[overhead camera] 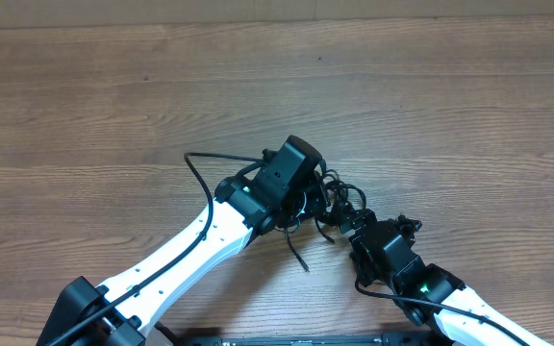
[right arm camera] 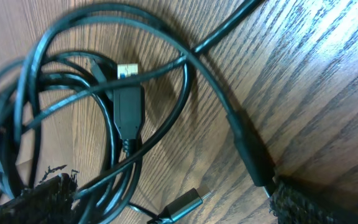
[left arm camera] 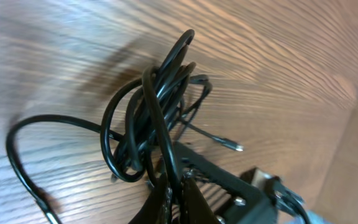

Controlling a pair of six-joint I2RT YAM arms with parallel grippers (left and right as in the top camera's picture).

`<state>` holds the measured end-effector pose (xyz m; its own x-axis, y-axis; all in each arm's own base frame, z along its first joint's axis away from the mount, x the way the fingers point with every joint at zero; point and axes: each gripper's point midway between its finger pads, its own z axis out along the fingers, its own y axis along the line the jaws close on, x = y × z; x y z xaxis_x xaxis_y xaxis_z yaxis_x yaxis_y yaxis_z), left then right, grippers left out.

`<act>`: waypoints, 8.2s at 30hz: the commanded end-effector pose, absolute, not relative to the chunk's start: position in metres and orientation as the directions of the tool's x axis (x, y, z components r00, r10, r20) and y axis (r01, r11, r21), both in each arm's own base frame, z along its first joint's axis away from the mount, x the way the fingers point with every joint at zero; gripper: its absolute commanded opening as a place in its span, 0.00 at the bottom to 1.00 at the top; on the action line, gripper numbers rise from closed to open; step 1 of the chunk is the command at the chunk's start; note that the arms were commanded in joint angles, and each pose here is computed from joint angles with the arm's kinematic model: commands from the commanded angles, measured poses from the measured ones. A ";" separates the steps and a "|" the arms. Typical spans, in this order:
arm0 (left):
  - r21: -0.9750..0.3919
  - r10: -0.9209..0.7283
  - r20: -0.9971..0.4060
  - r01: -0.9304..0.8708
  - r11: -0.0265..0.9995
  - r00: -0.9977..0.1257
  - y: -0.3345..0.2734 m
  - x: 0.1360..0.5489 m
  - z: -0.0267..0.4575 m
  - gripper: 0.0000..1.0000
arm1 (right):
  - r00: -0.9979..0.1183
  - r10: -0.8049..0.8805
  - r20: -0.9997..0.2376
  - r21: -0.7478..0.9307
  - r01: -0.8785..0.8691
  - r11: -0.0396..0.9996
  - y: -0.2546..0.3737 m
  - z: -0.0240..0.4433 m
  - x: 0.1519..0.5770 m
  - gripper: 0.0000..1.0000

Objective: Untangle cables

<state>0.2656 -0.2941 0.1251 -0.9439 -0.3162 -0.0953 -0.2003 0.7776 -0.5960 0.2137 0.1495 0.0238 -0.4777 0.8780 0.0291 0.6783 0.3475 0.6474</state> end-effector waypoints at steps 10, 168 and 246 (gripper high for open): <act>-0.590 -0.361 -0.051 -0.263 0.763 -0.931 -0.294 0.264 0.124 0.04 | -0.475 0.880 0.014 0.596 0.710 0.374 0.140 0.007 0.203 1.00; -0.776 0.238 -0.474 0.530 0.343 -0.848 -0.249 0.239 0.232 0.04 | -0.755 0.594 -0.280 0.779 0.183 0.600 0.180 0.141 0.220 0.91; -0.545 -0.332 -0.353 -0.097 0.833 -0.874 -0.108 0.275 0.233 0.09 | -0.746 0.585 -0.318 0.444 0.428 0.787 0.136 0.046 0.218 0.45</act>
<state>0.2735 -0.1109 0.2289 -0.8797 -0.3200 -0.3518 -0.0824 0.8311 -0.5500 0.2155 0.1380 0.0454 -0.7559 0.5795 -0.3046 0.4244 0.7880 0.4460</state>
